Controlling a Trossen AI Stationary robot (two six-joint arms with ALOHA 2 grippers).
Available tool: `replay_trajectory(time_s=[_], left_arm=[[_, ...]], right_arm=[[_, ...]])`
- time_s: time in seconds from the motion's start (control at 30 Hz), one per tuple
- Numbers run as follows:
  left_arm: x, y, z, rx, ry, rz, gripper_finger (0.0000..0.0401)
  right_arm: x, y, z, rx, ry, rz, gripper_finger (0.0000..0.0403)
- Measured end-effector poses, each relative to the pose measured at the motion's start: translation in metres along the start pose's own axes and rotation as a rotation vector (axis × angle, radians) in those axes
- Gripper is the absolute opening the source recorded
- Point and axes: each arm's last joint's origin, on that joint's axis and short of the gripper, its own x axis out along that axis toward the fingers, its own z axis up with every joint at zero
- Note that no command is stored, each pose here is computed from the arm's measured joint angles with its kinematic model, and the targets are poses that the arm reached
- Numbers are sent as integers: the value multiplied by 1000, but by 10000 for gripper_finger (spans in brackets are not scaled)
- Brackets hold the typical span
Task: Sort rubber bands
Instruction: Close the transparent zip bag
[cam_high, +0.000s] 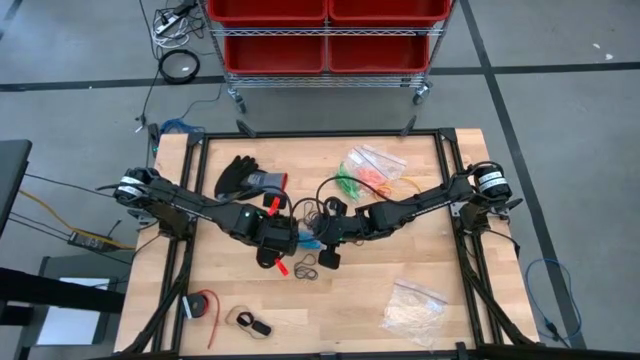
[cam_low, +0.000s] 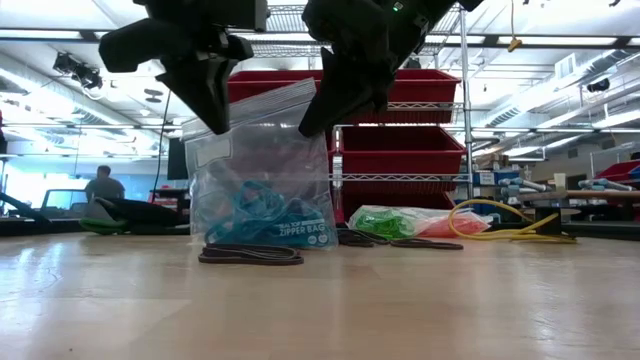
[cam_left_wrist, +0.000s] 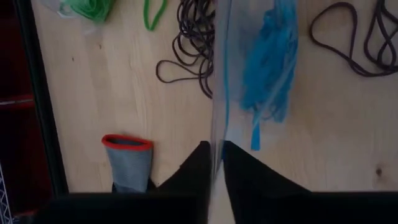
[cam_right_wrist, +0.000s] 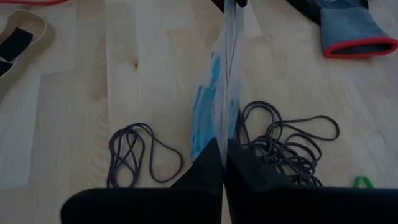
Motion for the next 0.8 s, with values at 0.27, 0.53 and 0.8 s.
replay_trajectory(time_s=[0.27,0.53,0.8], left_arm=[[0,2,-3,-6,22,69,129],[0,2,-9,21,86,49,130],[0,1,-9,29,91,-8,10]], right_arm=[[0,0,0,-1,4,-1,0],[0,0,-1,-1,6,-2,0],[0,0,0,-1,6,-2,0]])
